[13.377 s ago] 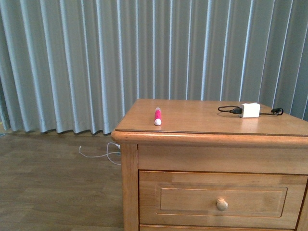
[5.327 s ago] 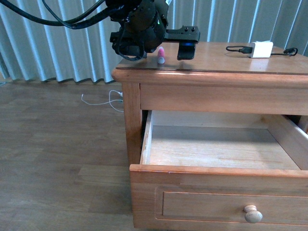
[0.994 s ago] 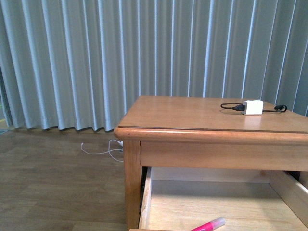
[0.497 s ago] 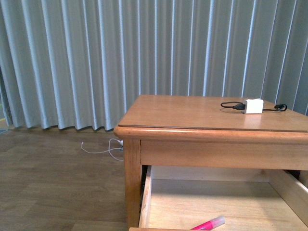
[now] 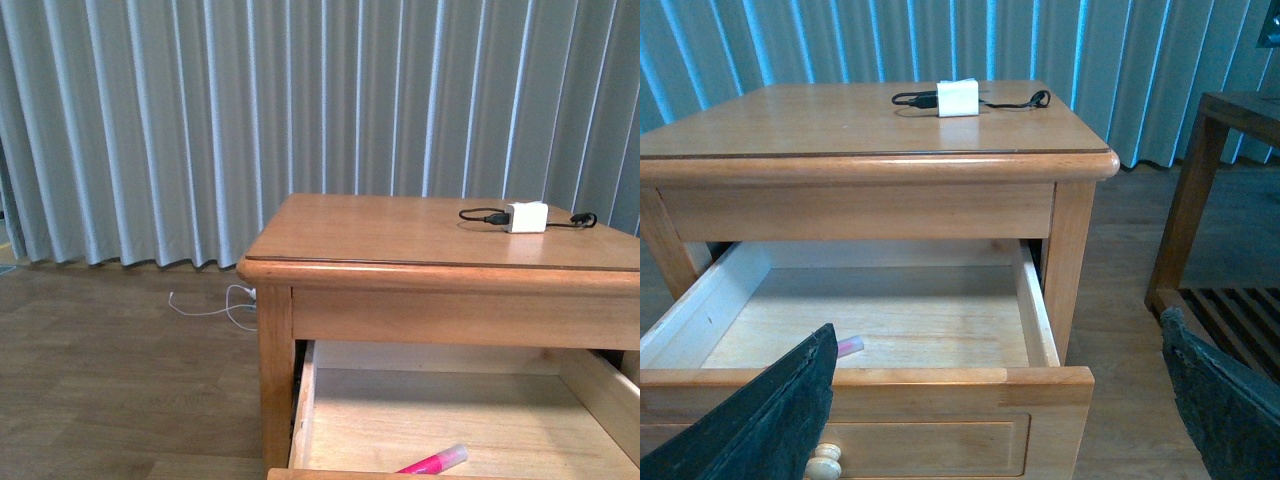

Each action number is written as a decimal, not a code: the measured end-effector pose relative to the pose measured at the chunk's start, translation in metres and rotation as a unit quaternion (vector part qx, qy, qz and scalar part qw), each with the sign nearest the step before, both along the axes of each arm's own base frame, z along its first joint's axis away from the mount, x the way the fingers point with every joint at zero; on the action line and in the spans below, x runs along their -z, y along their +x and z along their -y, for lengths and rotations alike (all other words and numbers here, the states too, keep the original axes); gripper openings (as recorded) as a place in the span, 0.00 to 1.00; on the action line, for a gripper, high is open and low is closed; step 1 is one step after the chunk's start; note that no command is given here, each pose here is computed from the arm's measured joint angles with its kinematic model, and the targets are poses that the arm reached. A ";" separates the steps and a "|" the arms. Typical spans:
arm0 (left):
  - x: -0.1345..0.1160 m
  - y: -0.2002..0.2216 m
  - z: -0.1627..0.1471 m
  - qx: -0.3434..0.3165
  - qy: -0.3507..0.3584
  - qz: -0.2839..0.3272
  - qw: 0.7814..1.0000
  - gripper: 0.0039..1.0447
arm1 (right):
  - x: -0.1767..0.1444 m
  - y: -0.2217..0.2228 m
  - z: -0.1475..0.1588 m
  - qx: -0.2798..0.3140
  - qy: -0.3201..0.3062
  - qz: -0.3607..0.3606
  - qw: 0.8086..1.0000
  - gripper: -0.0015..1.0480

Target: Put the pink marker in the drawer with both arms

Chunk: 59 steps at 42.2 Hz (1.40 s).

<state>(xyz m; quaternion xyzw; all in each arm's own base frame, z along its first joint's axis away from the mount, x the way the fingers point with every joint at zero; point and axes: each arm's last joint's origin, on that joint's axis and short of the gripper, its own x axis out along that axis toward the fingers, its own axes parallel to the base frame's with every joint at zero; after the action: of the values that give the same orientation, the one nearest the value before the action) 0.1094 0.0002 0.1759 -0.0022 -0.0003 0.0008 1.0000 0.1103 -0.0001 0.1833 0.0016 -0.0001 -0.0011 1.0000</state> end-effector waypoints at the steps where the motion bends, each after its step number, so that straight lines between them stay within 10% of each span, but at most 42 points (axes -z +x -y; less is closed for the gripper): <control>1: 0.001 0.000 0.000 0.000 0.000 0.002 1.000 0.04 | 0.000 0.000 0.000 0.000 0.000 0.000 1.000 0.92; 31: 0.005 -0.013 0.000 0.000 0.000 0.010 1.000 0.04 | 0.002 0.000 0.000 -0.004 -0.001 -0.024 1.000 0.92; 53: 0.005 -0.013 0.000 0.000 0.000 0.010 1.000 0.96 | 0.032 0.095 -0.007 -0.081 0.083 -0.377 0.919 0.92; 59: 0.005 -0.013 0.000 0.000 0.000 0.010 1.000 0.94 | 0.041 0.123 -0.015 -0.067 0.079 -0.401 0.910 0.92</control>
<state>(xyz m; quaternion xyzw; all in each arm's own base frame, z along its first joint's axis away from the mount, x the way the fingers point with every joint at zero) 0.0965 0.0001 0.1712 -0.0022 -0.0104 0.0005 0.9999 0.2333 0.0146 0.1427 0.0800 0.4012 0.0656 0.9101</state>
